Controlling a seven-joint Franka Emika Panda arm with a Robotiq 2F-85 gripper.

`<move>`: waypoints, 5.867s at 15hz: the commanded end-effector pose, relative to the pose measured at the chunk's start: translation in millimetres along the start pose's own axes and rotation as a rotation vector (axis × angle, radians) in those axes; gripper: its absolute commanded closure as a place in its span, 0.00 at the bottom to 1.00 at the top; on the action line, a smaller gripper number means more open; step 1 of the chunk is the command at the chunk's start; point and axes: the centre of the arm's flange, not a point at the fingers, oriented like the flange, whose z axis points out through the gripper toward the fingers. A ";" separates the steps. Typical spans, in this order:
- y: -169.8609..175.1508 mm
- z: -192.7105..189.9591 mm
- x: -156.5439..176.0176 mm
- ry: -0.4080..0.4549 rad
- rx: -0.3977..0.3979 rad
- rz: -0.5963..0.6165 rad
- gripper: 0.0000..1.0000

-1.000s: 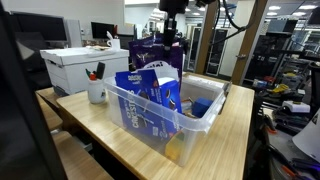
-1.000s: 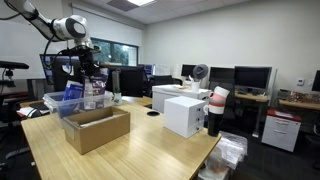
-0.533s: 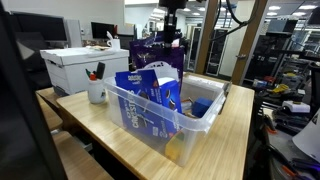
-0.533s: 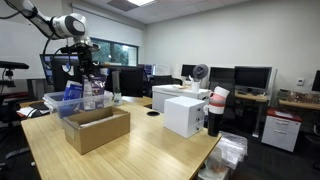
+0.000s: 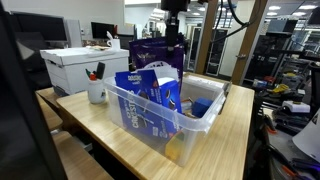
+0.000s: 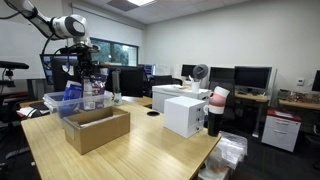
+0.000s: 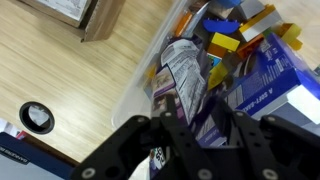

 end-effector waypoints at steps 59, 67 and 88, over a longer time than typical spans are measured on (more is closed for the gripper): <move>-17.2 -87.6 -8.9 0.078 -0.030 -0.053 0.97; -18.5 -82.2 -11.1 0.047 -0.013 -0.052 0.47; -15.4 -70.2 -12.4 0.047 -0.002 -0.057 0.49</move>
